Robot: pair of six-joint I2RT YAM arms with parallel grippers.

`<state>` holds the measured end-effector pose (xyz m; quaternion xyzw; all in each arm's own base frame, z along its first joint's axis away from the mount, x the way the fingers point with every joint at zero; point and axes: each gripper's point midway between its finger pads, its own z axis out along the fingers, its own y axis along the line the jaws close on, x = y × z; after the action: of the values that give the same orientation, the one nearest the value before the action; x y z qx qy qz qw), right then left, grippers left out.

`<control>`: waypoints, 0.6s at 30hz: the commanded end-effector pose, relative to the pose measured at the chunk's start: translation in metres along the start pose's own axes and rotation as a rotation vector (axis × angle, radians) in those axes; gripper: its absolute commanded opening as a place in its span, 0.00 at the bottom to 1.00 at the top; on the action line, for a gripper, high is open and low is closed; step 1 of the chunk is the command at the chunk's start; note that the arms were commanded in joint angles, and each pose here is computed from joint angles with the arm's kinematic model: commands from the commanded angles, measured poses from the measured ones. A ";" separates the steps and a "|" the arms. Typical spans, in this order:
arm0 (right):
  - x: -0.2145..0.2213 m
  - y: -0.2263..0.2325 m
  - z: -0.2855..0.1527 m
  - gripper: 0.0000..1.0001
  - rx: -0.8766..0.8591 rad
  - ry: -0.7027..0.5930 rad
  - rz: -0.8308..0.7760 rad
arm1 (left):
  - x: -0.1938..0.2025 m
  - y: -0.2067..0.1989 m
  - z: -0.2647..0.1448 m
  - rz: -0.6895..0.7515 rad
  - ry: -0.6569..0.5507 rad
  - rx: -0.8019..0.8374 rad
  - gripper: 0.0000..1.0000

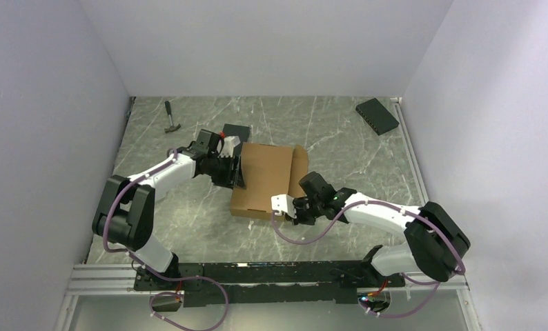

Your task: Fold the paper box

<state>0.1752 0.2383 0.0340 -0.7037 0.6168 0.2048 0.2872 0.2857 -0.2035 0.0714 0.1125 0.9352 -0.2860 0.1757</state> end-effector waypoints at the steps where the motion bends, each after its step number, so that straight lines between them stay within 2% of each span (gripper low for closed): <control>1: -0.023 -0.021 -0.002 0.00 0.047 -0.054 0.027 | -0.011 -0.014 -0.003 0.009 -0.008 0.053 0.55; 7: -0.026 -0.025 -0.002 0.00 0.049 -0.056 0.084 | -0.008 -0.015 0.001 0.001 0.014 0.068 0.50; 18: -0.027 -0.029 -0.003 0.00 0.043 -0.048 0.154 | -0.006 -0.013 0.003 -0.007 0.028 0.063 0.49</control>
<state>0.1805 0.2396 0.0355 -0.6517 0.6770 0.2236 0.2588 0.2889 -0.2035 0.0690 0.1085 0.9373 -0.2862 0.1667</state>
